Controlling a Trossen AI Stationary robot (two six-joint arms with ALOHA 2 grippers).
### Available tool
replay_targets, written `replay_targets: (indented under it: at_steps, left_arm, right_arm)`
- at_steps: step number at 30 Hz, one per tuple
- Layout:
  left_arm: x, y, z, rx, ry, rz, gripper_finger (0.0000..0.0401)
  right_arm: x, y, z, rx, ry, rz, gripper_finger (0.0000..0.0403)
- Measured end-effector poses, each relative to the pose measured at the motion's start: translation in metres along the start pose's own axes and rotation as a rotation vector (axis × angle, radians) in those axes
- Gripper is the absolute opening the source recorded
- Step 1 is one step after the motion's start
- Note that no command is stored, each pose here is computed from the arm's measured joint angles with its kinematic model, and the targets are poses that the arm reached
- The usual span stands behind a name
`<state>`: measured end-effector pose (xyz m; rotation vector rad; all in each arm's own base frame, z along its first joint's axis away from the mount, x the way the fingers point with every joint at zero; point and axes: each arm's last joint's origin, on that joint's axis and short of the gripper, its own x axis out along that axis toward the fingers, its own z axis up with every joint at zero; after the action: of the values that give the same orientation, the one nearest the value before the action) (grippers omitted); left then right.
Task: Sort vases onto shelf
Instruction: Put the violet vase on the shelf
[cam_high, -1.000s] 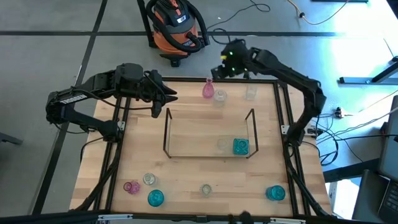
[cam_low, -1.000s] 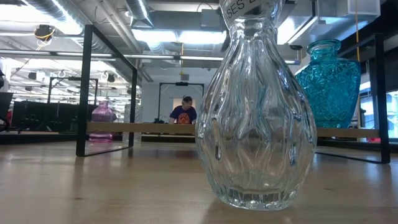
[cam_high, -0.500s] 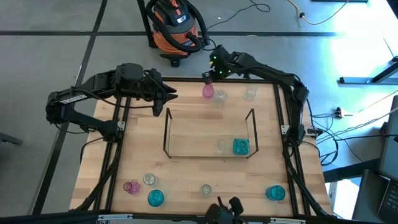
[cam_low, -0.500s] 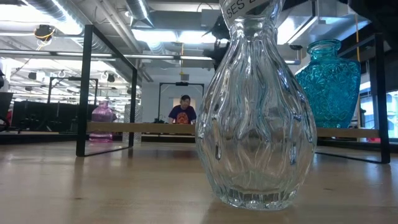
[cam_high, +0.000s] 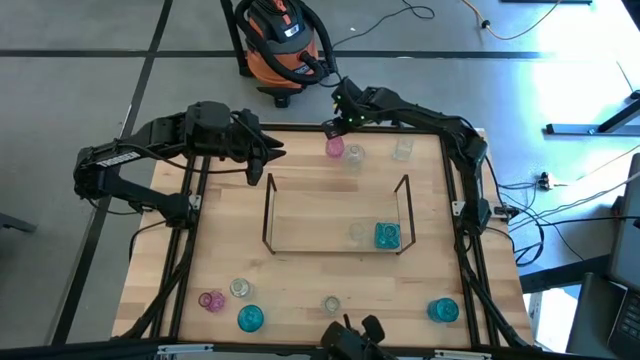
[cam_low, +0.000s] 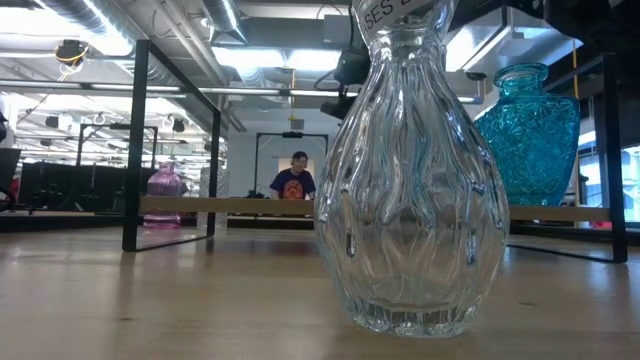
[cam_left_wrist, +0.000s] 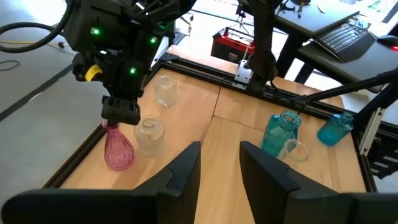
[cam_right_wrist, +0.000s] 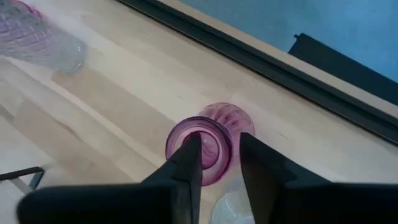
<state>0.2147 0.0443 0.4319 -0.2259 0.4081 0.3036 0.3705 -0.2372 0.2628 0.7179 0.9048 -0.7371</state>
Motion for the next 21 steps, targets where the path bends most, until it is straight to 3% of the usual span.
replay_targets:
  at_steps: [5,14,21]
  left_arm:
    - [0.0,0.0,0.0,0.001,-0.001,0.006,0.0105]
    - [0.0,0.002,0.0,0.03,-0.013,0.069,0.0105]
    - [0.003,0.002,0.0,0.032,-0.004,0.072,0.0105]
  right_arm:
    - [-0.001,0.001,-0.001,-0.049,0.018,0.037,0.0012]
    - [-0.013,0.01,-0.001,-0.056,0.071,0.143,0.0003]
    - [-0.049,0.022,0.006,-0.076,0.036,0.208,0.0001]
